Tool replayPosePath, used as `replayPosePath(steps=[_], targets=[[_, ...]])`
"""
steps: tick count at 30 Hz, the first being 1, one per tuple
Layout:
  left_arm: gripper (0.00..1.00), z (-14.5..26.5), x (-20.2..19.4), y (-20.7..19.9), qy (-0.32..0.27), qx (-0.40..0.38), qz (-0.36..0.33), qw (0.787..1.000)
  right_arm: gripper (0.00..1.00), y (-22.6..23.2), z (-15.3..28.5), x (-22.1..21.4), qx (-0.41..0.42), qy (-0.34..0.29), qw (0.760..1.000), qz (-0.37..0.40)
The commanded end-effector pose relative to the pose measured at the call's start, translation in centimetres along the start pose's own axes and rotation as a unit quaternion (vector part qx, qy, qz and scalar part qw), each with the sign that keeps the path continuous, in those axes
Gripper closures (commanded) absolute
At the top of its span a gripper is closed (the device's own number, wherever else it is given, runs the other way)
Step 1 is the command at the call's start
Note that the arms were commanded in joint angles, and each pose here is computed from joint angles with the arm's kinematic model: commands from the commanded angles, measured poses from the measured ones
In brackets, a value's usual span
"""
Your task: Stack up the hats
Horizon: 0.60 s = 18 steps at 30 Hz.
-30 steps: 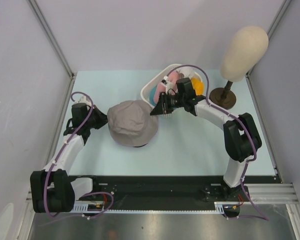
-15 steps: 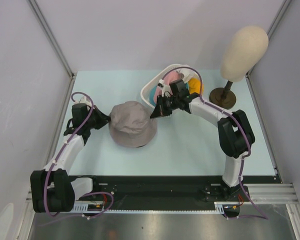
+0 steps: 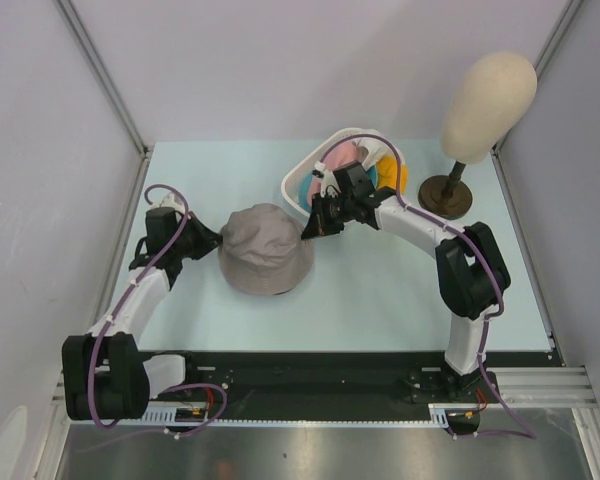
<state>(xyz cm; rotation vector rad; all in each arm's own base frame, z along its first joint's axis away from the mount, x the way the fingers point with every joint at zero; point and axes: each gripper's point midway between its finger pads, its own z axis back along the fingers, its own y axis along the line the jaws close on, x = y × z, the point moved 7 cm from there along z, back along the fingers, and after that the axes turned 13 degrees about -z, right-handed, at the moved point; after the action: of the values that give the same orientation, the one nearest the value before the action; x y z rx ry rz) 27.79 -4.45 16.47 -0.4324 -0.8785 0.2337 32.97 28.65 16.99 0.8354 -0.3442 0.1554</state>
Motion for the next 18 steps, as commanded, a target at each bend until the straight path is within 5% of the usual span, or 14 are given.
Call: replayPosePath(steps=[1,3,5,6,7,10,13,18], targets=[[1.00,0.1,-0.6,1.8,0.009,0.064,-0.004,0.998,1.00,-2.9,0.6,-0.1,-0.102,-0.015,0.995,0.014],[0.95,0.5,0.0,1.8,0.002,0.081,-0.004,0.997,0.97,-2.3,1.3,0.2,-0.105,-0.026,0.994,0.022],[0.80,1.0,0.3,1.8,0.004,0.095,-0.009,0.995,0.82,-1.7,1.9,0.4,-0.105,-0.032,0.993,0.034],[0.70,1.5,1.1,1.7,-0.010,0.103,-0.013,0.995,0.74,-1.2,2.5,0.6,-0.105,-0.041,0.993,0.041],[0.49,1.8,1.2,1.8,-0.008,0.112,-0.017,0.994,0.56,-1.1,2.9,0.6,-0.109,-0.044,0.992,0.042],[0.16,3.0,2.6,1.8,-0.029,0.142,-0.026,0.989,0.35,-0.3,4.7,0.5,-0.116,-0.059,0.990,0.053],[0.03,4.4,4.1,1.9,-0.052,0.170,-0.025,0.984,0.27,0.3,6.5,0.1,-0.119,-0.071,0.989,0.060],[0.00,7.0,6.1,2.5,-0.092,0.206,-0.006,0.974,0.23,0.9,10.3,-1.0,-0.140,-0.100,0.983,0.068]])
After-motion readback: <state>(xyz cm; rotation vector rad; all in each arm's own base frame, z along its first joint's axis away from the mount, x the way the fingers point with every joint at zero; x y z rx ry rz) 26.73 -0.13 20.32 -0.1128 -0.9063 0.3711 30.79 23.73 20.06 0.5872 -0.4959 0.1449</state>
